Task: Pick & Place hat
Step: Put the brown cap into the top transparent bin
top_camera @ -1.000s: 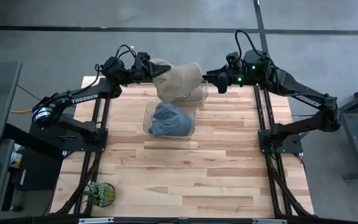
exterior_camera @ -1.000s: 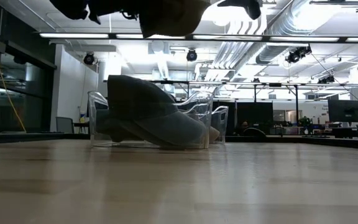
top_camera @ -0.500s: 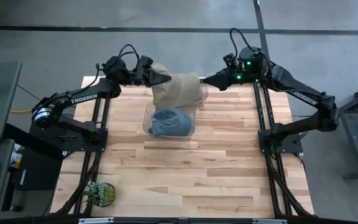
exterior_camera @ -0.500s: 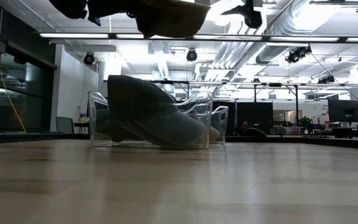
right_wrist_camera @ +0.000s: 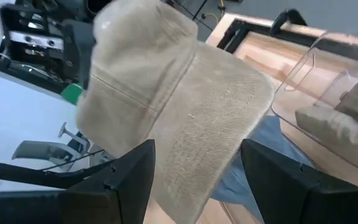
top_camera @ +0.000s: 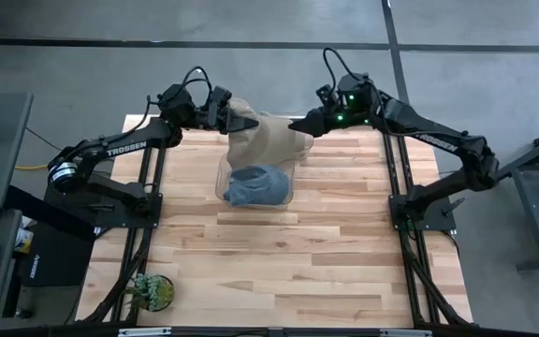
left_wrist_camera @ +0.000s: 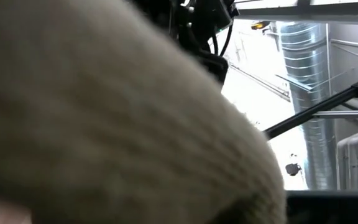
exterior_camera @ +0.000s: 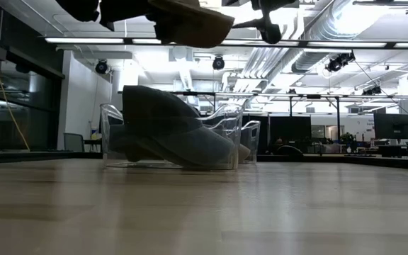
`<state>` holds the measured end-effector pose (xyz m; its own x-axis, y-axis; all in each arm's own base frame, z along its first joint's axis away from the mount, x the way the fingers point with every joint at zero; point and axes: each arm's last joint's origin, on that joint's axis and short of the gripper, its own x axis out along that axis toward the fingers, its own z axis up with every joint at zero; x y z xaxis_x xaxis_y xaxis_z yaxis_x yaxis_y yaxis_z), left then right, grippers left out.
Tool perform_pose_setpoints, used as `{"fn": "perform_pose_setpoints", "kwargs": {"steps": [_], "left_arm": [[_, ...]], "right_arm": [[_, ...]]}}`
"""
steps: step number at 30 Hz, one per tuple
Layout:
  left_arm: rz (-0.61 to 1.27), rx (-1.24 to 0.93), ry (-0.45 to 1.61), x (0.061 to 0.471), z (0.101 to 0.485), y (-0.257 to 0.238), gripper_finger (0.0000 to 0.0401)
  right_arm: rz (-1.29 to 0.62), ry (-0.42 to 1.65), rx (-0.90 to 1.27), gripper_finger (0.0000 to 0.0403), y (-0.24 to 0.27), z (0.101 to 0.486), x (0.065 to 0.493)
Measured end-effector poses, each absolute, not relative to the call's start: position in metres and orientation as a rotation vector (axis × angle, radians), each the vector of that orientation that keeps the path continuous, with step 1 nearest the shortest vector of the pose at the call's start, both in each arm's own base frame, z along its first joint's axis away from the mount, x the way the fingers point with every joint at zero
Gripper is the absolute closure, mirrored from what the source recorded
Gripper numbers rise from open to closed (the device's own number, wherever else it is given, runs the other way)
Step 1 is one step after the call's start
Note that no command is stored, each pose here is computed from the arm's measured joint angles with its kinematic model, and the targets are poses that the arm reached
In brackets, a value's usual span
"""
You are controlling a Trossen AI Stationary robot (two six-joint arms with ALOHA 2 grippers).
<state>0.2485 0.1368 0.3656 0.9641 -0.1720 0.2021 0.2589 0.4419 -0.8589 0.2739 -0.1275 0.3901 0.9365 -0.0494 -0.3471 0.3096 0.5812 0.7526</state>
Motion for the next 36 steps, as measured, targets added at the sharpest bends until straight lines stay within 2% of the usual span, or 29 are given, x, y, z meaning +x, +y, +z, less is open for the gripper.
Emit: {"fn": "perform_pose_setpoints", "kwargs": {"steps": [7,17,24,36], "left_arm": [[-0.267,-1.07,-0.088,0.249,0.365,0.137,0.0401],[-0.267,-1.075,-0.058,0.249,0.363,0.137,0.0401],[-0.266,-1.053,-0.059,0.249,0.363,0.137,0.0401],[-0.271,-0.986,-0.122,0.248,0.373,0.137,0.0401]], "right_arm": [[-0.212,0.36,0.953,0.0171,-0.125,0.379,0.285],[-0.272,0.473,0.99,0.0171,-0.121,0.368,0.28],[-0.295,0.354,0.972,0.0171,-0.123,0.377,0.285],[-0.28,0.282,0.981,0.0171,-0.116,0.384,0.292]]}}
